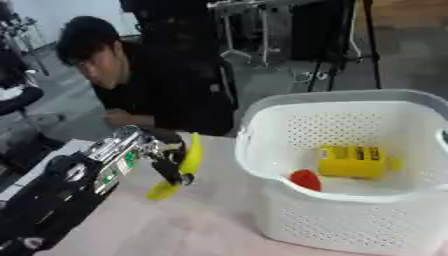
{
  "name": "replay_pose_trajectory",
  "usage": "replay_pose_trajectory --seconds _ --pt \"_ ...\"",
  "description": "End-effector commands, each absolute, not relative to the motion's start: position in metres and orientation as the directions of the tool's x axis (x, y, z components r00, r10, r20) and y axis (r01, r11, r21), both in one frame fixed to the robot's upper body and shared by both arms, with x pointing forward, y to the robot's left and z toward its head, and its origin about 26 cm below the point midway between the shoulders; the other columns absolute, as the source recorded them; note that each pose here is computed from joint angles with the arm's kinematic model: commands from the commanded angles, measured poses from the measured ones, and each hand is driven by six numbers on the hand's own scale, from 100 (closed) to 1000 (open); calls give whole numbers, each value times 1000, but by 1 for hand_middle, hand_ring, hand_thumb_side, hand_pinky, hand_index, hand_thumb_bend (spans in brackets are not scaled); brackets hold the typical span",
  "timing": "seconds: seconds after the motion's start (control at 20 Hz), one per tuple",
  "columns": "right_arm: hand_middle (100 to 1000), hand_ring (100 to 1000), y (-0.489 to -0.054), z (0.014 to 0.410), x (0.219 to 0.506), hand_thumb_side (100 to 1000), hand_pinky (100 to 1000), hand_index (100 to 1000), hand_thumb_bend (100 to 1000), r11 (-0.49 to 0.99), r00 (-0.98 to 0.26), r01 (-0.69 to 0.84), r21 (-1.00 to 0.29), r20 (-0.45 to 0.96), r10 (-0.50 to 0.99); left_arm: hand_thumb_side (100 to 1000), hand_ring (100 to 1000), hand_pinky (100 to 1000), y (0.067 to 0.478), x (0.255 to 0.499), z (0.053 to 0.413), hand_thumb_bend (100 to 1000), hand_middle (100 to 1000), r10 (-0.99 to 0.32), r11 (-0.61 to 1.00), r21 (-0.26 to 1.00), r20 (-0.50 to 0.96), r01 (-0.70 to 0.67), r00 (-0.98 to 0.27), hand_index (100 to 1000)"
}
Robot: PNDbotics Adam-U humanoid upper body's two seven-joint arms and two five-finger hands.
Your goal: Pick up objects on the table and place them in the box.
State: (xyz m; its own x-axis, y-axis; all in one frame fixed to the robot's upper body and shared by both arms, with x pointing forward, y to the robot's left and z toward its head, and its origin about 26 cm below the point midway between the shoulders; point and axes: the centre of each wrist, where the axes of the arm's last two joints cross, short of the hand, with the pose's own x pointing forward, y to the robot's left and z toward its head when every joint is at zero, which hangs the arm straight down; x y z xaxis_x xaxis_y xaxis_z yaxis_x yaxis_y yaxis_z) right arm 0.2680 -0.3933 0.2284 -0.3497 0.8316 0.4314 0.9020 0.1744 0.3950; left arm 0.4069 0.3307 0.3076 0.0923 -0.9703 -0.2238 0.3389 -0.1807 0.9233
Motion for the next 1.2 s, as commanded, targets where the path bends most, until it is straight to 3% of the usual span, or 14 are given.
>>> replay_pose_trajectory --seconds 0.05,1.2 --pt "457 519 -397 241 262 538 692 476 100 170 -339 897 407 388 857 581 718 602 337 399 334 212 670 -963 -194 939 -238 285 128 628" --pt "460 523 -399 242 261 523 691 480 100 163 -313 910 381 373 874 586 717 608 321 402 402 171 662 -935 -297 948 -313 117 167 616"
